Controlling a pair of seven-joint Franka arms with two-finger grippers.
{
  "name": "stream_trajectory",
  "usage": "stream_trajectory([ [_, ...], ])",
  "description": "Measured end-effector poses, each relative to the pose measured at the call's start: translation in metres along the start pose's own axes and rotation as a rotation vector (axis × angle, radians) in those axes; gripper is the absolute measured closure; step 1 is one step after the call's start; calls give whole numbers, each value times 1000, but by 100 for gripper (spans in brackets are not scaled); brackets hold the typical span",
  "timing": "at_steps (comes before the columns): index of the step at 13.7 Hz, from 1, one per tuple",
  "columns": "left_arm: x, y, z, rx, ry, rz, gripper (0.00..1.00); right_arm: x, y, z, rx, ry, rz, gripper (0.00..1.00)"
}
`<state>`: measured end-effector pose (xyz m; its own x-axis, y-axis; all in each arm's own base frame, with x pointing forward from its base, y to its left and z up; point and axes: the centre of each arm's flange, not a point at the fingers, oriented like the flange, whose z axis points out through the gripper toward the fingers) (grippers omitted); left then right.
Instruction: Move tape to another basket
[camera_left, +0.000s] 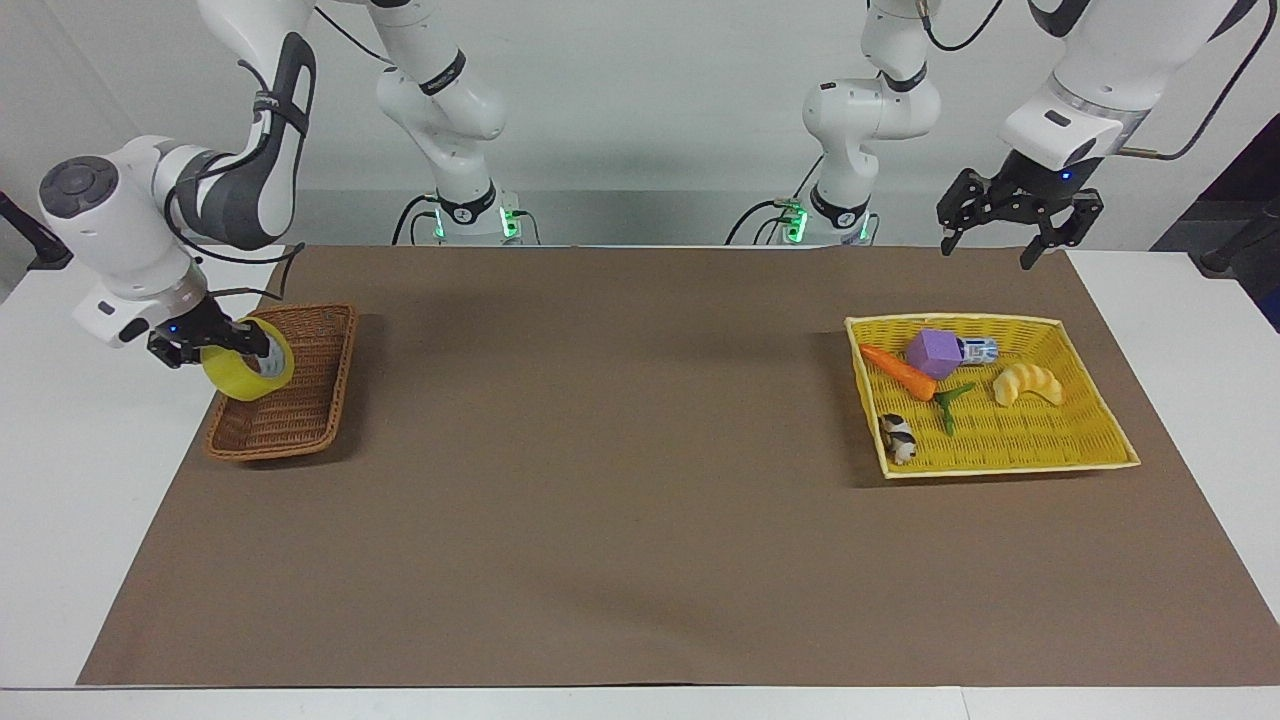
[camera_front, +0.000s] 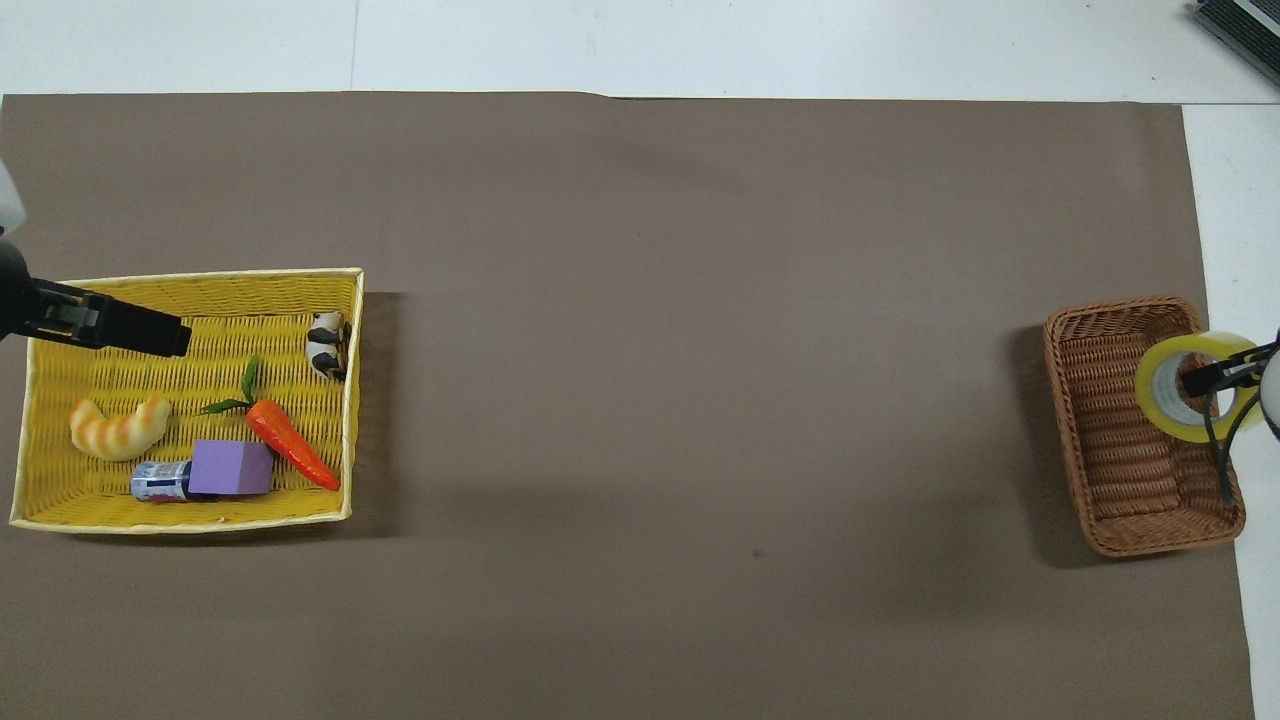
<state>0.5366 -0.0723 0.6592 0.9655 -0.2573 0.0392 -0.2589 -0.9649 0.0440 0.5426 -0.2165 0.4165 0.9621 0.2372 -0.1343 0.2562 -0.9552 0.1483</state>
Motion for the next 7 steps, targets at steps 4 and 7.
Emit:
stream_trajectory([
  [4,0,0,0,0,0,0,0,-14,-10,46,-24,-8,-31,63],
  [7,0,0,0,0,0,0,0,-15,-12,43,-28,-4,-33,26],
])
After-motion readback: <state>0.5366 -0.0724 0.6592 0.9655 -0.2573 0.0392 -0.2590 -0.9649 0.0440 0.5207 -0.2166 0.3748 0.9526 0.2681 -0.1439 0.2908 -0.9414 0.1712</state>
